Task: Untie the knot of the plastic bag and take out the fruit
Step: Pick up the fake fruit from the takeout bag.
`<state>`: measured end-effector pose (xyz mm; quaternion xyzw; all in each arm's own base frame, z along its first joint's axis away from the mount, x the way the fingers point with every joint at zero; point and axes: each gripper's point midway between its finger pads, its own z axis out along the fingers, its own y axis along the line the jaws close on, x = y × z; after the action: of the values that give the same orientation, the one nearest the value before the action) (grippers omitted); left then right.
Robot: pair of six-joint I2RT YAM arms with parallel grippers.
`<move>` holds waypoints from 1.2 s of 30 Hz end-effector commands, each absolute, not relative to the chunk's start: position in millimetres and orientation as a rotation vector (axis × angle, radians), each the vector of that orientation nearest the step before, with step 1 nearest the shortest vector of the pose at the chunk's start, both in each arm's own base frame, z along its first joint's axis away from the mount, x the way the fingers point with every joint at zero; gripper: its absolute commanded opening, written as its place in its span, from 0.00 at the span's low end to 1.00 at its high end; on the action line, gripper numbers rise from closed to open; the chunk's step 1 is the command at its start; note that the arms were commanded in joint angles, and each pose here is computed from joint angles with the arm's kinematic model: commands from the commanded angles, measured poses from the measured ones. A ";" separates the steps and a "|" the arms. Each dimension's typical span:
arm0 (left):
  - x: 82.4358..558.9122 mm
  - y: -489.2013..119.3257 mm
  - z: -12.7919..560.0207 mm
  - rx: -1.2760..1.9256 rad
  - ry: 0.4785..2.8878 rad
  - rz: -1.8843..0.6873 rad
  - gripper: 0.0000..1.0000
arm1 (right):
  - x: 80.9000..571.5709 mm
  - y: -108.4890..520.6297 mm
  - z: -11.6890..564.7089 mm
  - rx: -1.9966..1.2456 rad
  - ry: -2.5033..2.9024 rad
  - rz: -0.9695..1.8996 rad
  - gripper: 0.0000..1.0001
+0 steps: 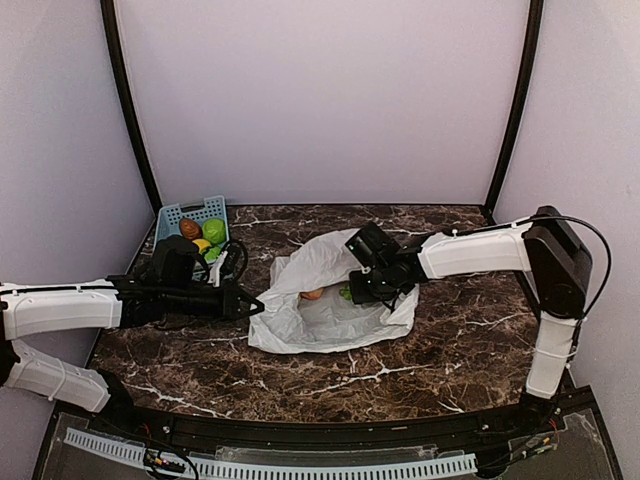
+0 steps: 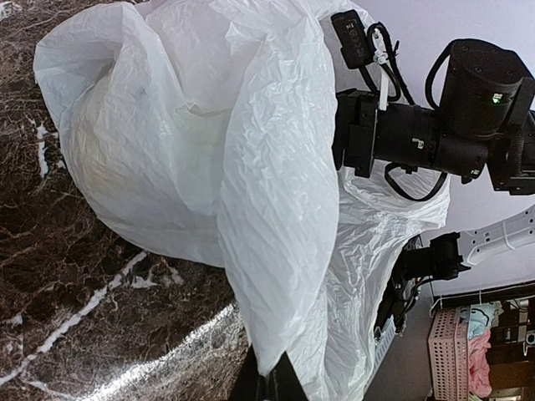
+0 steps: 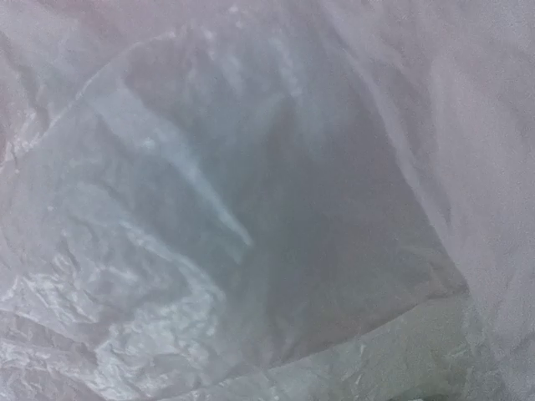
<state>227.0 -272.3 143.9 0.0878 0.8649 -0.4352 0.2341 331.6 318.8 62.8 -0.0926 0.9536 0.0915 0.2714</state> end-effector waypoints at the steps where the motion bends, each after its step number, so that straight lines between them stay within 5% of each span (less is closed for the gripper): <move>1: 221.3 -270.6 136.4 0.255 2.389 -1.192 0.01 | 342.4 327.5 60.5 -0.231 2.558 0.267 0.40; 9: 219.3 -270.9 135.8 0.261 2.395 -1.201 0.01 | 350.8 329.6 48.2 -0.175 2.567 0.233 0.40; 21: 217.2 -270.0 131.7 0.256 2.404 -1.206 0.01 | 361.4 348.0 58.6 -0.167 2.525 0.305 0.24; 36: 216.8 -271.3 131.5 0.258 2.406 -1.214 0.01 | 367.5 352.2 83.2 -0.155 2.441 0.270 0.30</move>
<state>222.7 -270.6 136.6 0.0881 0.8680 -0.4338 0.2249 358.6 343.0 60.7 -0.0583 0.9482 0.0984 0.2964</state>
